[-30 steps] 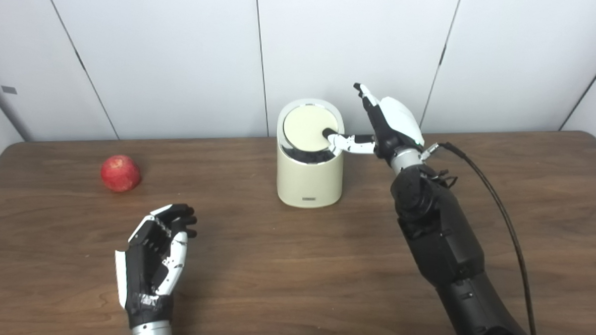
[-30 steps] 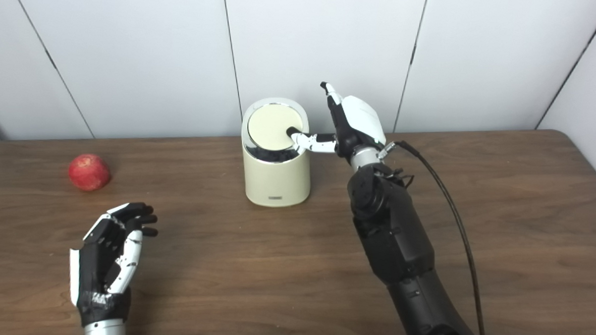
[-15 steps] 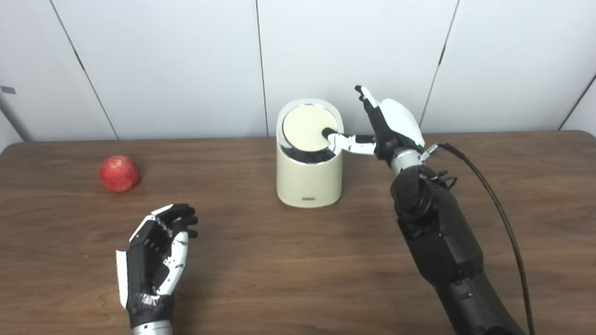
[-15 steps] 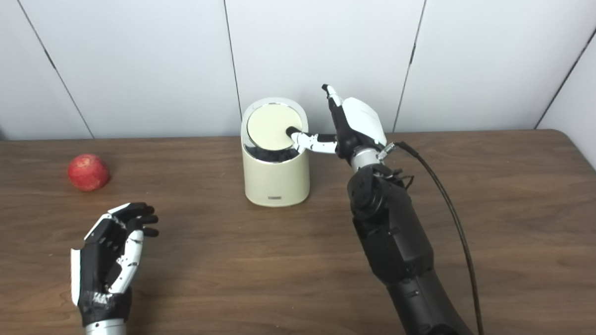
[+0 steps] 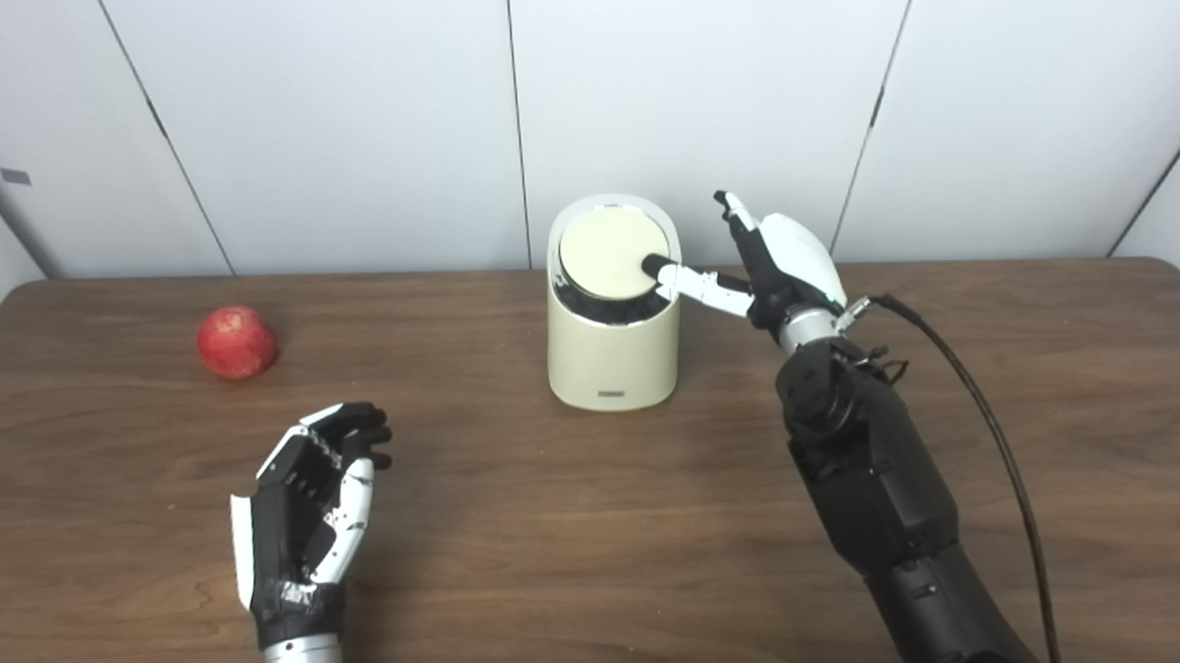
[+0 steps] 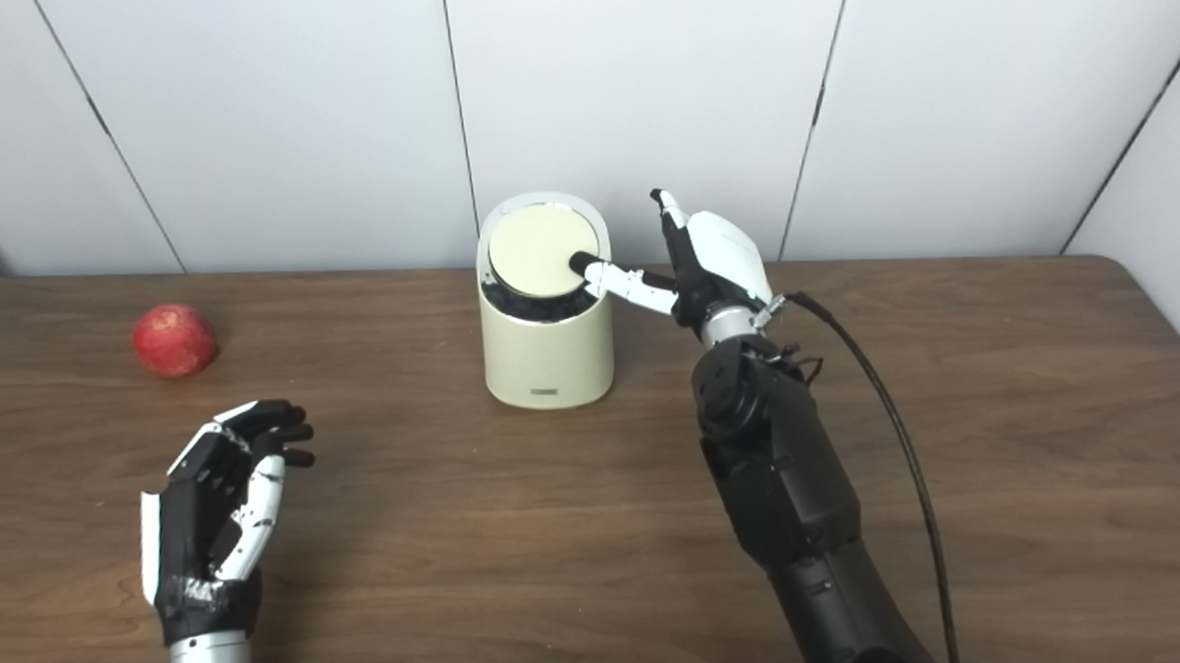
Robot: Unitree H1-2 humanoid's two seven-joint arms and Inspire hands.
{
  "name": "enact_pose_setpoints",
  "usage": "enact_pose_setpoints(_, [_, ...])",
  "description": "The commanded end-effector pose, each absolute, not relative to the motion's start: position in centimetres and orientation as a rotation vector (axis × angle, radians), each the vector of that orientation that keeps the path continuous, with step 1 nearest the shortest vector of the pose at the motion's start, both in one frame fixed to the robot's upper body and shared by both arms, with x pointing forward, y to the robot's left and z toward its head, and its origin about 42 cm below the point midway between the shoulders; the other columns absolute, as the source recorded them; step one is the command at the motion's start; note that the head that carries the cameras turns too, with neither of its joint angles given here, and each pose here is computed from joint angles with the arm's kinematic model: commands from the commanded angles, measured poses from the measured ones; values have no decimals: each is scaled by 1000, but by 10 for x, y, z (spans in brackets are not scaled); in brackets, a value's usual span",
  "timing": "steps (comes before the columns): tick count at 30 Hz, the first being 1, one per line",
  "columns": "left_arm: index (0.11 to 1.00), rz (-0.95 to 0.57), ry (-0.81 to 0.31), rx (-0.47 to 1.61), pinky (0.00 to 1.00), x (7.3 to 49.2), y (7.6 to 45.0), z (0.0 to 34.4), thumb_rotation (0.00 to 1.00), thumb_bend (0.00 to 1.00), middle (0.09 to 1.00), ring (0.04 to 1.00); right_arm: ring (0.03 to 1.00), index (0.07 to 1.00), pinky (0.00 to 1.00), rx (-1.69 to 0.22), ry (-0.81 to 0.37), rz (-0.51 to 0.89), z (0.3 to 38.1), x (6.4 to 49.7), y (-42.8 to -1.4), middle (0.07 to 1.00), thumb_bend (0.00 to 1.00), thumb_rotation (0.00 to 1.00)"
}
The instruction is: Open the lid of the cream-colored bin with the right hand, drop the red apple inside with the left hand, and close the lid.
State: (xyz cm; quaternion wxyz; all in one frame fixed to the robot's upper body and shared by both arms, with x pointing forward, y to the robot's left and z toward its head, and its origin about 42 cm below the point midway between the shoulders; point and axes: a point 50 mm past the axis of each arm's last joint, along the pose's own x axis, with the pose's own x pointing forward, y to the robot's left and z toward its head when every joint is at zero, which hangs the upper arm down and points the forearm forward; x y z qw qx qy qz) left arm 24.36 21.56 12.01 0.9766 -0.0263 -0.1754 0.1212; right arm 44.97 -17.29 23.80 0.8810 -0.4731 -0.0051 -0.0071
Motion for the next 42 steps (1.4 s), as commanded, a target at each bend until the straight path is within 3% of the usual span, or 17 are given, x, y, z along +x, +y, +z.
enact_pose_setpoints(1, [635, 239, -324, -56, 527, 241, 213, 109, 286, 243, 644, 619, 890, 972, 786, -1003, -4, -23, 241, 452, -179, 930, 836, 860])
enact_pose_setpoints(17, [632, 240, -326, -59, 525, 241, 210, 110, 286, 243, 642, 616, 896, 975, 781, -1003, -14, -17, 248, 453, -177, 934, 860, 852])
enact_pose_setpoints(25, [636, 238, -319, -59, 524, 241, 210, 108, 290, 237, 645, 617, 871, 961, 763, -982, -46, -19, 246, 447, -178, 918, 898, 990])
enact_pose_setpoints(42, [635, 237, -317, -46, 526, 243, 212, 106, 294, 241, 644, 618, 819, 941, 670, -886, -191, -59, 273, 418, -181, 901, 980, 1000])
